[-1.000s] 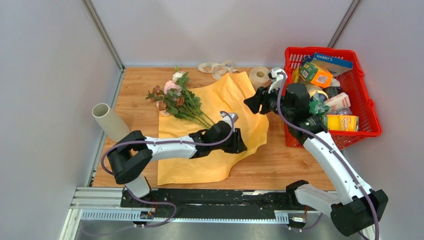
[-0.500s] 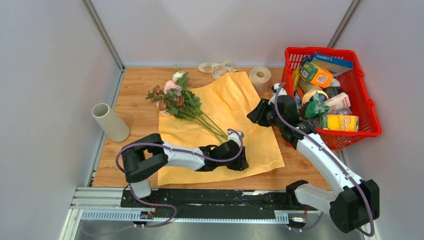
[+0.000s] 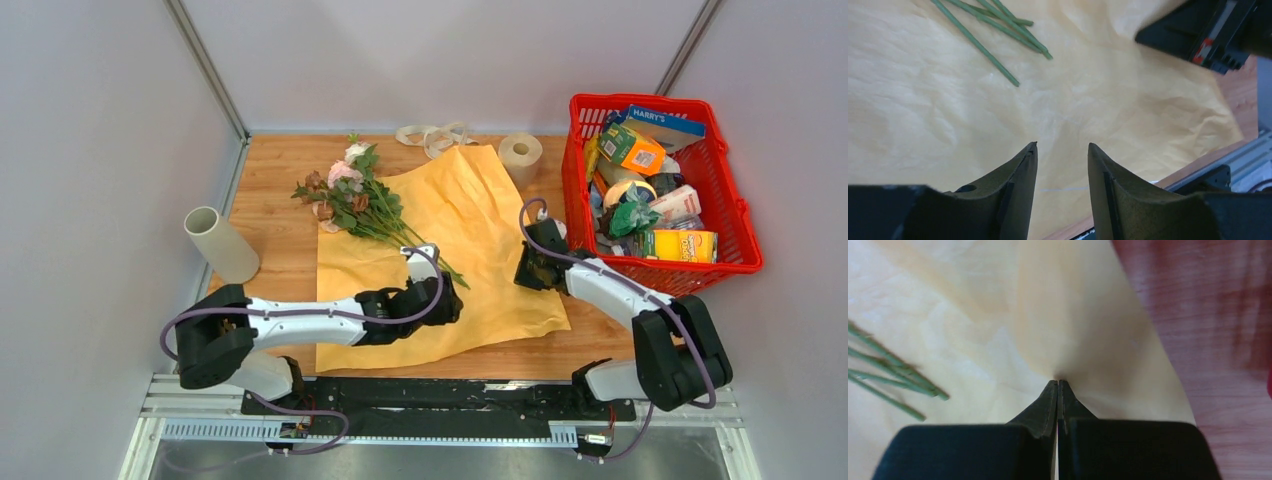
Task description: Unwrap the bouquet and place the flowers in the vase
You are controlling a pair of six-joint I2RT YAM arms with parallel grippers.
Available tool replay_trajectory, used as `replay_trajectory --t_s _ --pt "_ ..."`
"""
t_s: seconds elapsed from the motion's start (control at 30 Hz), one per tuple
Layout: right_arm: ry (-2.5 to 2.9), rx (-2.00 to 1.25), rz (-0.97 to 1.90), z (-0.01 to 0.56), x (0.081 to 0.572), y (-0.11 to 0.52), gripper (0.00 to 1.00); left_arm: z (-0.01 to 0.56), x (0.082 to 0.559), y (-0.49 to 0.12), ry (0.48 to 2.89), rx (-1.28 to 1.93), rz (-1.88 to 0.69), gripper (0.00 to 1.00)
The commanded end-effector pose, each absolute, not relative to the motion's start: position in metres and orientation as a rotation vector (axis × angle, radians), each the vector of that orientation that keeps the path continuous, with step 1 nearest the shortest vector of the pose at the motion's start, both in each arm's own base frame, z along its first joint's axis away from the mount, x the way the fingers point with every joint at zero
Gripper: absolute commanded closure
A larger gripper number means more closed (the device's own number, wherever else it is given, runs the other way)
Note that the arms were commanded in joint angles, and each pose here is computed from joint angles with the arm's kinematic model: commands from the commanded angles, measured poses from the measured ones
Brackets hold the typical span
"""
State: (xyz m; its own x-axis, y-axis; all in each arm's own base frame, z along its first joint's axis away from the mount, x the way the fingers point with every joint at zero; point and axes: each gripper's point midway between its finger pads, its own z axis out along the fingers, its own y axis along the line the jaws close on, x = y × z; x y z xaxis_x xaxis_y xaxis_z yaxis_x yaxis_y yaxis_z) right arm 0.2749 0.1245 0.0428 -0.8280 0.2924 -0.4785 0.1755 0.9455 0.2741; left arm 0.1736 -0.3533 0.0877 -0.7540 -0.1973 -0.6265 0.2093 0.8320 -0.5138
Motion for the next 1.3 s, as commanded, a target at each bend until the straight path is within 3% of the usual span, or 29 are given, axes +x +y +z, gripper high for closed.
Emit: replay_trajectory --t_s 0.0,0.23,0.47,0.73,0.9,1.07,1.27 --pt "2.523 0.431 0.106 0.027 0.277 0.099 1.0 0.11 0.195 -0.306 2.241 -0.159 -0.526 0.48" --pt "2.524 0.558 0.071 -0.001 0.262 0.089 1.0 0.11 0.212 -0.258 2.251 -0.299 -0.471 0.46" --pt "2.459 0.433 0.199 0.032 0.274 0.104 0.99 0.123 0.231 -0.226 2.208 -0.399 -0.441 0.43" --pt "2.195 -0.166 0.704 0.129 0.267 0.179 0.66 0.142 0.262 -0.189 2.108 -0.577 -0.292 0.45" --pt "2.104 -0.287 0.799 0.156 0.255 0.192 0.45 0.162 0.274 -0.168 1.944 -0.708 -0.284 0.44" --pt "2.036 -0.267 0.873 0.177 0.241 0.194 0.06 0.177 0.289 -0.176 1.831 -0.707 -0.437 0.44" --pt "1.954 -0.242 0.894 0.2 0.232 0.189 0.01 0.166 0.302 -0.188 1.866 -0.674 -0.545 0.44"
